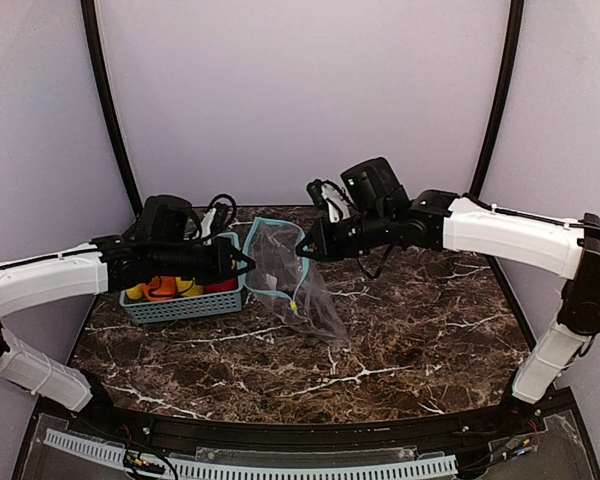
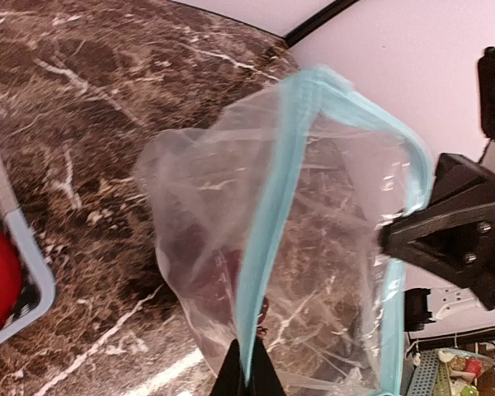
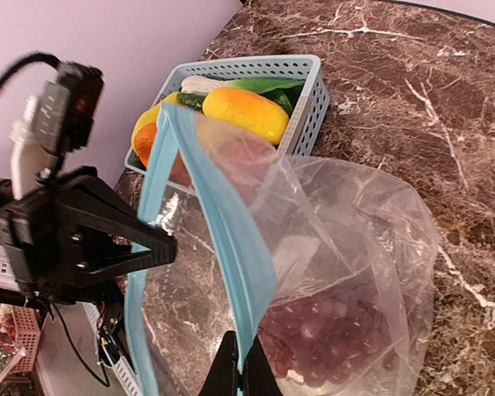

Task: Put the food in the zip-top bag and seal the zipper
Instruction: Adjust the zipper food storage bag at the center of the board.

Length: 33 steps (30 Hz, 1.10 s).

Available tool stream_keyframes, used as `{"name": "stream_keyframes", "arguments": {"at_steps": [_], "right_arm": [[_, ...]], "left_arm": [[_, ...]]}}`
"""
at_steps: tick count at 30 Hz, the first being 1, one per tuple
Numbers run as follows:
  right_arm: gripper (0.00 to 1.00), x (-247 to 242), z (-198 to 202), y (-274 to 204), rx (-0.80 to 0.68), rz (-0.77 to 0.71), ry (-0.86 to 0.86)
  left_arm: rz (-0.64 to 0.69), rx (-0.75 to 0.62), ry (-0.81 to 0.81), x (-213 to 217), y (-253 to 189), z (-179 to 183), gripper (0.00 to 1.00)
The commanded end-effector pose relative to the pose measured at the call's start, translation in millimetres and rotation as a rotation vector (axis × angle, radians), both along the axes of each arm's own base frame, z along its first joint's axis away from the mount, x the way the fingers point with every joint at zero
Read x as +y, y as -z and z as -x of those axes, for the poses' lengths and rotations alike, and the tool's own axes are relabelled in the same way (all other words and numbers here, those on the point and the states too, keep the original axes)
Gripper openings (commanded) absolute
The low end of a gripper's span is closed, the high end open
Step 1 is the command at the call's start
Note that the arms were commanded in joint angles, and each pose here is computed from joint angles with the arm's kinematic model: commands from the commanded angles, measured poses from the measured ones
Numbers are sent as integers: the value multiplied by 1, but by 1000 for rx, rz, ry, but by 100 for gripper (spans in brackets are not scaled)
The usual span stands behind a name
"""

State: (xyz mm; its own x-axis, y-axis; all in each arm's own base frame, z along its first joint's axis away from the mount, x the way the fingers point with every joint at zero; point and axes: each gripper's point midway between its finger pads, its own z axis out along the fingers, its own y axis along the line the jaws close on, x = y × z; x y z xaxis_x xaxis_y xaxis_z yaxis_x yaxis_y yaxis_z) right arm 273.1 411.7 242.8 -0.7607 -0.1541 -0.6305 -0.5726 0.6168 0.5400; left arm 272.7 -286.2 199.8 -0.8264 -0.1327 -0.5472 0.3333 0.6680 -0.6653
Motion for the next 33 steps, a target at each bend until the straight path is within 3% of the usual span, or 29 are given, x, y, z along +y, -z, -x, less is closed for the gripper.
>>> {"name": "stream_keyframes", "arguments": {"at_steps": [1, 5, 19, 25, 29, 33], "right_arm": [[0, -23, -15, -40, -141, 40, 92], [0, -46, -19, -57, -205, 60, 171], [0, -47, -19, -29, -164, 112, 173], [0, -45, -18, -21, -142, 119, 166], [0, -45, -17, -22, -141, 115, 164], [0, -44, -16, -20, -136, 115, 157]], "left_arm": [[160, -166, 137, -34, -95, -8, 1], [230, -227, 177, -47, -129, -10, 1], [58, -174, 117, -32, -71, -18, 1], [46, -151, 130, -32, -60, -18, 2], [50, -157, 127, -29, -60, -18, 15], [51, -163, 127, -25, -61, -17, 45]]}}
